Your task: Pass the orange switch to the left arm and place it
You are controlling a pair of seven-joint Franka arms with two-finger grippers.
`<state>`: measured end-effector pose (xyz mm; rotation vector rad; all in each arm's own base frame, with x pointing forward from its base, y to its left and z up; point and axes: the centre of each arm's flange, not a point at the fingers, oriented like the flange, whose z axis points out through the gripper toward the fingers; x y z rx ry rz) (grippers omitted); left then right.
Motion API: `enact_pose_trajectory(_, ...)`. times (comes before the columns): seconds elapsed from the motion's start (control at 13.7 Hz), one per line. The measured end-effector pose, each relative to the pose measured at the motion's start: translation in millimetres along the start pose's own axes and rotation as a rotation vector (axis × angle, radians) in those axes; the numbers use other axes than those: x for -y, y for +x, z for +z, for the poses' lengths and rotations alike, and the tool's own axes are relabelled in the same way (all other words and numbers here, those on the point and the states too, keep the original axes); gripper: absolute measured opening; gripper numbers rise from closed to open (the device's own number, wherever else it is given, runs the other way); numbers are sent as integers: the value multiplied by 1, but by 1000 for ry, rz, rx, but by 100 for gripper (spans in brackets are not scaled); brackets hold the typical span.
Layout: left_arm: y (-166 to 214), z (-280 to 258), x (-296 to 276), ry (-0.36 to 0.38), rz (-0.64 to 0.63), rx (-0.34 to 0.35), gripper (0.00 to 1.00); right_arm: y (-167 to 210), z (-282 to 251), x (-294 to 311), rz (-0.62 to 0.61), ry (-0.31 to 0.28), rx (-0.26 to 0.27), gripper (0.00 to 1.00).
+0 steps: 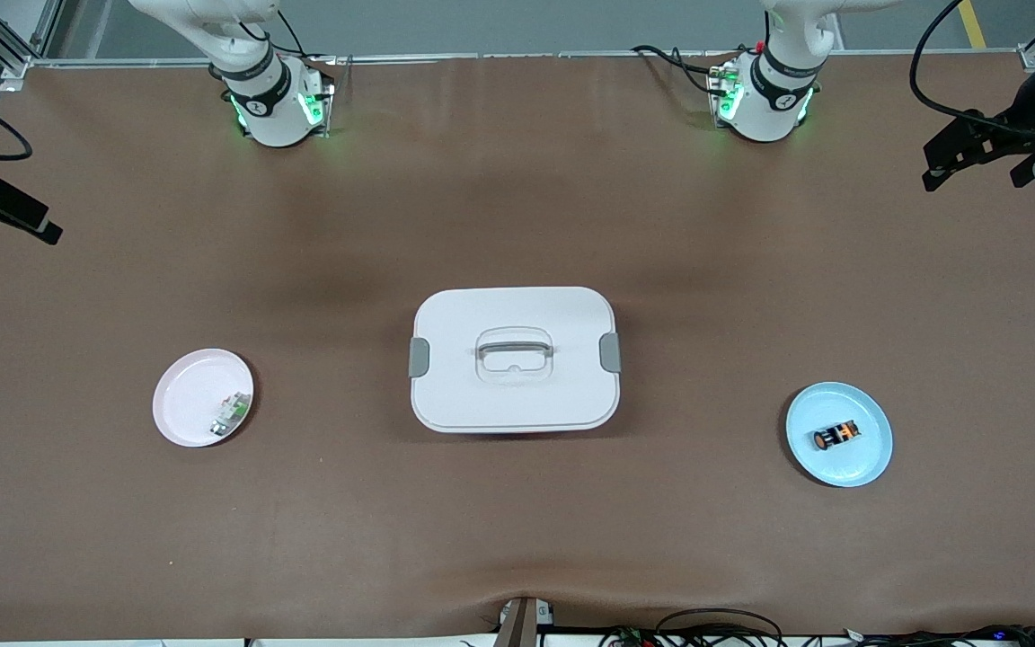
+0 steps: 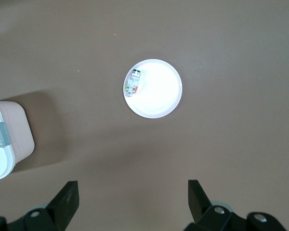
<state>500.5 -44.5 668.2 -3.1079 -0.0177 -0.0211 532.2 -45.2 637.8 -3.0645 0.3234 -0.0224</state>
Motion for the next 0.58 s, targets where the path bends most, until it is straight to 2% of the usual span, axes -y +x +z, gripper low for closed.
enact_pose_trajectory(0.58,0,2,-4,-29,-36,9,100,0,-1,0,0,0,-3,100)
